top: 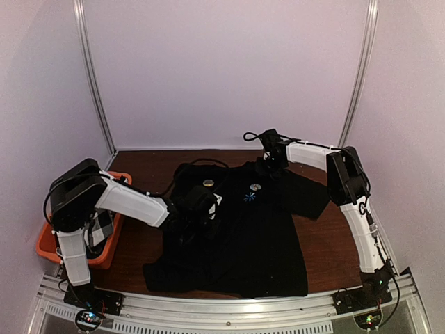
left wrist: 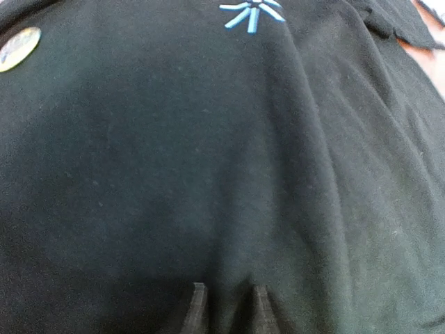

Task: Pin the brooch onto the clothing
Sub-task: Reset both arms

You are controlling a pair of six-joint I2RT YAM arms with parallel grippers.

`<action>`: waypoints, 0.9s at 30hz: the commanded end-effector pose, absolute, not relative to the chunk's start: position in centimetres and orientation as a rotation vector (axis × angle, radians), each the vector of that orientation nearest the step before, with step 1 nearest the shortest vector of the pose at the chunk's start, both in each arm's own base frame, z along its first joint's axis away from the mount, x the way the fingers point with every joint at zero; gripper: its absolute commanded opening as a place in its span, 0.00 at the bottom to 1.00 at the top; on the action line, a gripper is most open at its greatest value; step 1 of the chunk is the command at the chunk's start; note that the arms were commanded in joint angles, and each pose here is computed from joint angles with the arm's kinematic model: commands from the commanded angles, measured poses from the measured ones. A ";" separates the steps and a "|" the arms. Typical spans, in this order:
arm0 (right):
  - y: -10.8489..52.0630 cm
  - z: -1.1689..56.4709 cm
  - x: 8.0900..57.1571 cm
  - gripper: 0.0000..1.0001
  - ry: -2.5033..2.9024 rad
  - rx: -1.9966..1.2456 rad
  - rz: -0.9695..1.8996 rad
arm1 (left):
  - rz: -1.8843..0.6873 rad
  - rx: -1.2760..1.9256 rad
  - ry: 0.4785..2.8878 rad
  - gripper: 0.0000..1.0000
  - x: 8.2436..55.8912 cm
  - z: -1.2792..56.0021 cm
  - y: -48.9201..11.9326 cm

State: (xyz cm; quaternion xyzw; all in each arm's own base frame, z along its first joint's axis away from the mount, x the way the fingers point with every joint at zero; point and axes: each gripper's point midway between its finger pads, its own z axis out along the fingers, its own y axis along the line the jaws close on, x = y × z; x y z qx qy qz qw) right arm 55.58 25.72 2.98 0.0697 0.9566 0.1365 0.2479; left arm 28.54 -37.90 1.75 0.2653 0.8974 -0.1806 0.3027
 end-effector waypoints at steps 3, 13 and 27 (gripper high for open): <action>25.8 4.9 54.5 0.24 2.610 0.080 0.326 | -0.267 0.699 2.419 0.66 28.7 3.2 -34.8; 21.2 17.5 48.3 0.78 2.408 0.012 0.245 | -0.281 0.437 2.215 0.98 32.6 17.3 -28.3; 17.3 28.2 33.1 1.00 2.106 -0.132 0.286 | -0.286 0.368 2.098 0.98 27.2 22.7 -19.4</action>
